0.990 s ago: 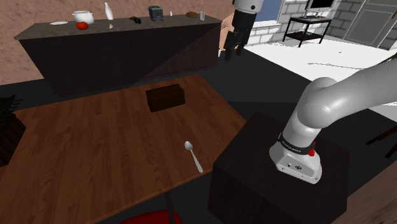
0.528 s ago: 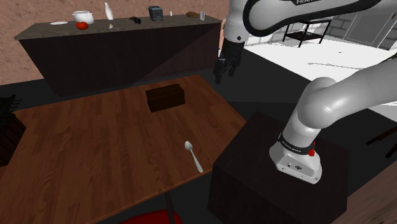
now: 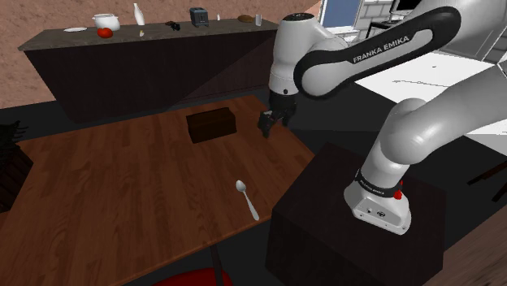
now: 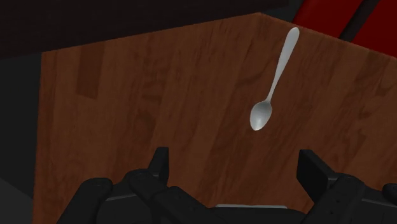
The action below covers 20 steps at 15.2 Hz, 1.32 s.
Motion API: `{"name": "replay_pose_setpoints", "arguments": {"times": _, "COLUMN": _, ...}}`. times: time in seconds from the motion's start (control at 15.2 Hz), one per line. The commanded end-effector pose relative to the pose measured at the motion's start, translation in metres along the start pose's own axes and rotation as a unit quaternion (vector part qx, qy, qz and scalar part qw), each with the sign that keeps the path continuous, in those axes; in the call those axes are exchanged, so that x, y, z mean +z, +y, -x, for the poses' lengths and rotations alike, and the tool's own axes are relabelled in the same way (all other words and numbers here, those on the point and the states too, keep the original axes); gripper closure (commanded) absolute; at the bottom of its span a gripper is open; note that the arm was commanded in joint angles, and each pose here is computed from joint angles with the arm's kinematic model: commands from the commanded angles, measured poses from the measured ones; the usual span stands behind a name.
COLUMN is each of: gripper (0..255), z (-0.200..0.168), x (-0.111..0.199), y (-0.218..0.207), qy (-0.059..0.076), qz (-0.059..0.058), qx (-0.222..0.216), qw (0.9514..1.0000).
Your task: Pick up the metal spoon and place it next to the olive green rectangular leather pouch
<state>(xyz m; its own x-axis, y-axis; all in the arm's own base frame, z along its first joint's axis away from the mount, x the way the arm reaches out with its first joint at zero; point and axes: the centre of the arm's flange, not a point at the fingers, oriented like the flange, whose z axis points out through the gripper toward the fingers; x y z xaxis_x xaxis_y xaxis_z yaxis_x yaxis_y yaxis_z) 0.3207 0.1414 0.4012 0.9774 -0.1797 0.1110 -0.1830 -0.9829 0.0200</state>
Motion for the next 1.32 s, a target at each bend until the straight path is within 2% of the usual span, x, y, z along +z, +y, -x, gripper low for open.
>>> {"name": "replay_pose_setpoints", "arguments": {"times": 0.0, "gripper": 0, "z": 0.002, "x": 0.023, "y": -0.014, "qy": 0.001, "qz": 0.007, "qx": 0.012, "qw": 0.9999}}
{"name": "replay_pose_setpoints", "arguments": {"times": 0.59, "gripper": 0, "z": 0.014, "x": 0.128, "y": -0.079, "qy": 0.002, "qz": 0.040, "qx": 0.064, "qw": 0.9971}}
{"name": "replay_pose_setpoints", "arguments": {"times": 1.25, "gripper": 0, "z": 0.020, "x": 0.250, "y": -0.144, "qy": 0.004, "qz": 0.077, "qx": 0.121, "qw": 0.9896}}
